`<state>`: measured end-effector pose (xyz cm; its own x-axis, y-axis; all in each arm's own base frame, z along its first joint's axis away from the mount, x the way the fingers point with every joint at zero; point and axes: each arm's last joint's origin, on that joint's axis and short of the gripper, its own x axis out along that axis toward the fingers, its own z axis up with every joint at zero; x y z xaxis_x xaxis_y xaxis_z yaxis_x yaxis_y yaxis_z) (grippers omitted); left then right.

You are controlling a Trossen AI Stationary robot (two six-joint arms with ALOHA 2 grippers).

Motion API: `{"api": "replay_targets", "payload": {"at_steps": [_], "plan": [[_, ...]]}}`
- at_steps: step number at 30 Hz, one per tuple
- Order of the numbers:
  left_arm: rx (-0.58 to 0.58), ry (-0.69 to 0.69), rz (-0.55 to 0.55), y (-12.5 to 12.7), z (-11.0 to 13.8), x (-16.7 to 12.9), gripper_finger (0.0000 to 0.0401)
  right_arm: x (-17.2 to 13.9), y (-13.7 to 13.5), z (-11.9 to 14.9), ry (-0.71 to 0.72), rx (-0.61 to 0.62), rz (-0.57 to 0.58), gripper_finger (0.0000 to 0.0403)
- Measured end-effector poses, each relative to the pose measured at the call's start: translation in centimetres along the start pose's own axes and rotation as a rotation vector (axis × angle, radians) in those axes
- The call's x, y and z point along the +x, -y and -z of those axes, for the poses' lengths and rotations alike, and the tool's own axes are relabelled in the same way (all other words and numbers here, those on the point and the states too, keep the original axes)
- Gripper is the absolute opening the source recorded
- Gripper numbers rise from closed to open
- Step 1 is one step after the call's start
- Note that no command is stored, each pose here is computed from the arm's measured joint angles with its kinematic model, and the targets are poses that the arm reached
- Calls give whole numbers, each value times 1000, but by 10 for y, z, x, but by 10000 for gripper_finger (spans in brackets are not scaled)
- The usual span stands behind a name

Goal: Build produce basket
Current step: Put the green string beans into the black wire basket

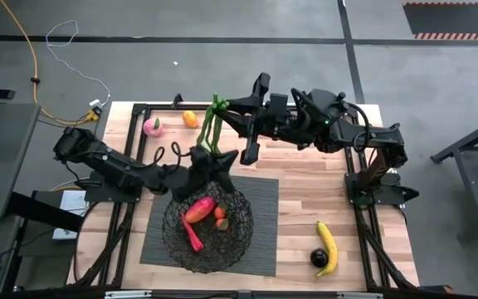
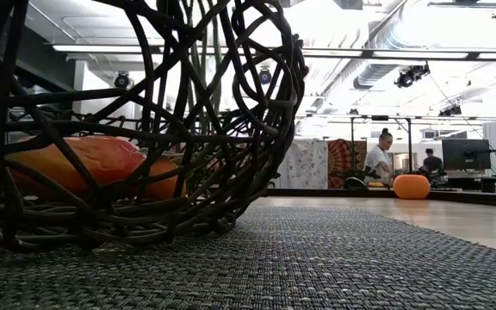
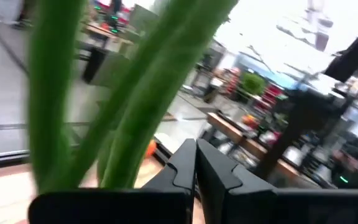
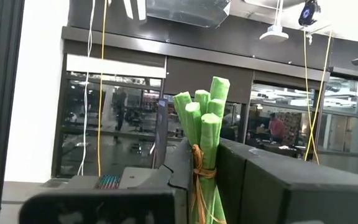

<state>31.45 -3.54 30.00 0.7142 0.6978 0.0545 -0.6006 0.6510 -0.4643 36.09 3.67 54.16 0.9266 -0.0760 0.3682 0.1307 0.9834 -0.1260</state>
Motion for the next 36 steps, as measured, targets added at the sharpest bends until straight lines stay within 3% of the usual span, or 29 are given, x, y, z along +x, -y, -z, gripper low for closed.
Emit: {"api": "replay_targets", "payload": {"at_steps": [8, 14, 21, 26, 36], "plan": [[95, 25, -120, -8, 0, 4, 0, -2, -10, -4, 17, 20, 3, 25], [146, 42, -148, -12, -9, 6, 0, -10, -30, -8, -30, 28, -11, 25], [253, 51, -162, -18, -39, -5, 0, -19, -49, -7, -141, -18, 48, 25], [343, 34, -206, -28, -58, -12, 0, -21, -55, -6, -166, 24, 31, 25], [378, 40, -272, -48, -83, -15, 0, -29, -71, -4, -234, 44, 73, 25]]}}
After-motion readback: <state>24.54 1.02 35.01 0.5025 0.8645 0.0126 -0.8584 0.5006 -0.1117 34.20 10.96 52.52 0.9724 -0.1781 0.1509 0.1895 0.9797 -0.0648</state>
